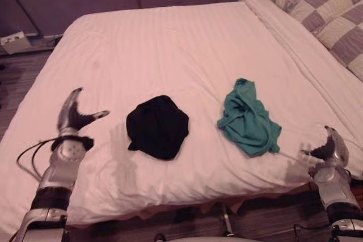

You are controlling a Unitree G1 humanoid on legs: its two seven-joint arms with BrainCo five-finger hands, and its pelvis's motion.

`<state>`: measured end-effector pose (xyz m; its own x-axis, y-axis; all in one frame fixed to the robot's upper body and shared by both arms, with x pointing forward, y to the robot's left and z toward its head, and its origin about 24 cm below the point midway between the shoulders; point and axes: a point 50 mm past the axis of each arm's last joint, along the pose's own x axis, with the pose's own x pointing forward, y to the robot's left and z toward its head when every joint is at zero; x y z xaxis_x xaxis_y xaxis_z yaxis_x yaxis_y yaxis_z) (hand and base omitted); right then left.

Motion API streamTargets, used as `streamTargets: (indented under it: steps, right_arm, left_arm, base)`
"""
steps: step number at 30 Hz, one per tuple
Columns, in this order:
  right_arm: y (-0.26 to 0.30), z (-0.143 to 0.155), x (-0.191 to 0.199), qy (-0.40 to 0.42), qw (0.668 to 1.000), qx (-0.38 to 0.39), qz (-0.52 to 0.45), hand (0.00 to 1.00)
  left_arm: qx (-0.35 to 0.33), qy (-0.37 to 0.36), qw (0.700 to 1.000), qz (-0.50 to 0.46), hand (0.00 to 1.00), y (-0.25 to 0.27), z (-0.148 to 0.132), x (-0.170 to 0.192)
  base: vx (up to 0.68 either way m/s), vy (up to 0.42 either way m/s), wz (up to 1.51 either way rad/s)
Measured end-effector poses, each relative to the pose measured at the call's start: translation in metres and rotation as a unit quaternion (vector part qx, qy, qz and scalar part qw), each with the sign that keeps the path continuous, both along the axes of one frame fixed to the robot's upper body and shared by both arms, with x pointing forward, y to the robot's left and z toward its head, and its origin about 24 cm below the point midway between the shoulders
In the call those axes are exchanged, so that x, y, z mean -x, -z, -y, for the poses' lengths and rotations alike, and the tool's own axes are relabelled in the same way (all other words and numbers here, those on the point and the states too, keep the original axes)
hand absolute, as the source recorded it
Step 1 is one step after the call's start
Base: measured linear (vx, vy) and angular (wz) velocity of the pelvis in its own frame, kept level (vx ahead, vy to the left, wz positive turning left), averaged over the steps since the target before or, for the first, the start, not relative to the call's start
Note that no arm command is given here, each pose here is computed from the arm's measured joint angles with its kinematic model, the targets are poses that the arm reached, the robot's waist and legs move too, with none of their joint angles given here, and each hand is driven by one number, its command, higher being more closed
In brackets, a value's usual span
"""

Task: Tidy the bed and pick cloth on bed and put in laundry

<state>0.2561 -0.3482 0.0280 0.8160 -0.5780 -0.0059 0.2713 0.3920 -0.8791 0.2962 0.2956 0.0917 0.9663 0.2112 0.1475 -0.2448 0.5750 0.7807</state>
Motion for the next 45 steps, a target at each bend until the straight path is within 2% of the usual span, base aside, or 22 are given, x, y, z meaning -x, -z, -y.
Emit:
streamTargets:
  steps: [1,2,5,11,12,17,22,25,27,29,32,33,36,39,45]
  right_arm:
    - [-0.001,-0.002,-0.003,-0.006,1.0,0.0,-0.001,0.0]
    - [-0.003,-0.007,-0.008,-0.019,1.0,0.0,-0.002,0.0]
    - [-0.005,-0.02,-0.014,-0.053,0.999,0.004,-0.004,0.0]
    - [-0.043,-0.052,-0.046,-0.122,0.99,0.01,0.07,0.0]
    - [-0.059,-0.059,-0.054,-0.134,0.986,0.012,0.098,0.0]
    - [-0.087,-0.07,-0.067,-0.154,0.977,0.019,0.144,0.0]
    - [-0.162,-0.084,-0.094,-0.182,0.953,0.037,0.238,0.0]
    - [-0.196,-0.091,-0.102,-0.203,0.941,0.063,0.265,0.0]
    - [-0.214,-0.094,-0.108,-0.208,0.937,0.079,0.27,0.0]
    - [-0.217,-0.098,-0.111,-0.209,0.94,0.084,0.257,0.0]
    - [-0.208,-0.101,-0.116,-0.211,0.949,0.083,0.221,0.0]
    - [-0.206,-0.101,-0.118,-0.209,0.952,0.08,0.211,1.0]
    - [-0.21,-0.093,-0.122,-0.184,0.961,0.069,0.196,1.0]
    - [-0.208,-0.069,-0.123,-0.147,0.975,0.064,0.154,1.0]
    - [-0.208,-0.036,-0.125,-0.124,0.985,-0.012,0.118,1.0]
  left_arm:
    - [-0.003,0.015,1.0,-0.007,0.0,0.001,0.007,-0.003]
    - [-0.009,0.054,0.998,-0.037,0.0,0.006,0.024,-0.01]
    - [-0.015,0.086,0.993,-0.077,0.0,0.019,0.04,-0.011]
    - [-0.019,0.115,0.986,-0.122,0.0,0.026,0.062,-0.029]
    - [-0.024,0.113,0.984,-0.132,1.0,0.025,0.063,-0.033]
    - [-0.05,0.088,0.982,-0.16,1.0,0.028,0.061,-0.04]
    - [-0.05,0.066,0.994,-0.064,1.0,-0.032,0.059,-0.07]
    - [-0.032,0.064,0.997,-0.034,1.0,-0.037,0.063,-0.073]
    - [0.001,0.072,0.997,-0.01,1.0,-0.04,0.071,-0.075]
    - [0.079,0.108,0.991,0.014,1.0,-0.038,0.087,-0.076]
    - [0.126,0.149,0.98,0.041,1.0,-0.039,0.105,-0.074]
    - [0.139,0.16,0.976,0.049,1.0,-0.038,0.109,-0.071]
    - [0.198,0.194,0.959,0.062,1.0,-0.024,0.122,-0.055]
    - [0.24,0.209,0.947,0.052,1.0,-0.007,0.134,-0.041]
    - [0.272,0.218,0.937,-0.002,1.0,0.029,0.139,-0.016]
  base:
    - [0.06,-0.016,-0.15]
    - [0.05,-0.018,-0.15]
    - [0.02,-0.021,-0.17]
    - [-0.06,-0.004,-0.23]
    - [-0.16,0.013,-0.22]
    - [-0.13,0.032,-0.05]
    - [-0.19,0.036,0.06]
    - [-0.13,0.015,0.08]
    - [-0.09,0.018,0.18]
    - [-0.05,0.018,0.29]
    - [0.0,0.006,0.34]
    - [0.03,0.0,0.42]
    - [0.05,0.001,0.29]
    - [0.04,-0.028,0.27]
    - [-0.01,-0.075,0.18]
